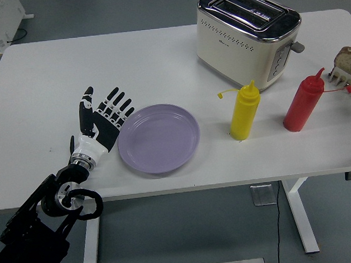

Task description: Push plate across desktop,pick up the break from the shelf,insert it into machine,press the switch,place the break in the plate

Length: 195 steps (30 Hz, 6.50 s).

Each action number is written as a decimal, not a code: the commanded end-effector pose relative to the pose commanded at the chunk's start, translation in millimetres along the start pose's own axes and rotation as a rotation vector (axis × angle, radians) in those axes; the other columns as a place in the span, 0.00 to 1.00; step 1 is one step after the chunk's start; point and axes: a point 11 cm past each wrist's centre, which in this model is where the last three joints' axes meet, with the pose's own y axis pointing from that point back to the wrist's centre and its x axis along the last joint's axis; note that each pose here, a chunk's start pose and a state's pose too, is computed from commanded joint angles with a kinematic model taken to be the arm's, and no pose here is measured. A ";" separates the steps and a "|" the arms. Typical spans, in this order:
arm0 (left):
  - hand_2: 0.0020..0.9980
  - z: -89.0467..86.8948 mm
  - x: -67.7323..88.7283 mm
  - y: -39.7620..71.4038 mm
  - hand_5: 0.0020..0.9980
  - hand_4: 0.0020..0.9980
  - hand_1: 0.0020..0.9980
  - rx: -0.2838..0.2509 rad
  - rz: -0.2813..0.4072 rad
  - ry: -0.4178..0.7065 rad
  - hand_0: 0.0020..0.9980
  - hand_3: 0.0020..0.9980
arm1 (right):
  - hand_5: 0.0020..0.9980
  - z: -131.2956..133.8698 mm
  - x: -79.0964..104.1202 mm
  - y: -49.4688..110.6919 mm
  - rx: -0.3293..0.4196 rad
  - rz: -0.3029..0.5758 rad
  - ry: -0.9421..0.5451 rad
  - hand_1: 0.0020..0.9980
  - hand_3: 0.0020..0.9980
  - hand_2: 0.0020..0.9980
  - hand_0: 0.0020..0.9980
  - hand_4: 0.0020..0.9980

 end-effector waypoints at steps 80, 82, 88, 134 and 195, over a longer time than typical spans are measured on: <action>0.88 138.4 72.3 87.0 1.00 0.72 0.82 -0.430 0.158 0.171 0.86 0.78 | 0.00 -269.9 108.1 -36.8 0.238 0.129 -0.383 0.44 0.52 0.49 0.42 0.29; 0.88 138.7 72.4 87.0 1.00 0.72 0.82 -0.430 0.158 0.170 0.86 0.78 | 0.00 -274.5 105.3 -38.0 0.231 0.121 -0.375 0.44 0.52 0.49 0.42 0.29; 0.88 138.4 72.1 86.4 1.00 0.72 0.82 -0.429 0.158 0.169 0.86 0.78 | 0.00 -283.0 97.9 -40.0 0.200 0.111 -0.359 0.44 0.52 0.49 0.42 0.28; 0.88 136.9 72.4 84.9 1.00 0.72 0.82 -0.427 0.162 0.166 0.87 0.78 | 0.00 -279.3 58.1 -40.9 0.069 0.048 -0.327 0.43 0.52 0.49 0.40 0.27; 0.88 139.0 74.7 88.3 1.00 0.72 0.82 -0.433 0.168 0.160 0.87 0.78 | 0.39 -200.7 106.4 -43.6 0.211 0.172 -0.293 0.47 0.88 0.83 0.41 0.63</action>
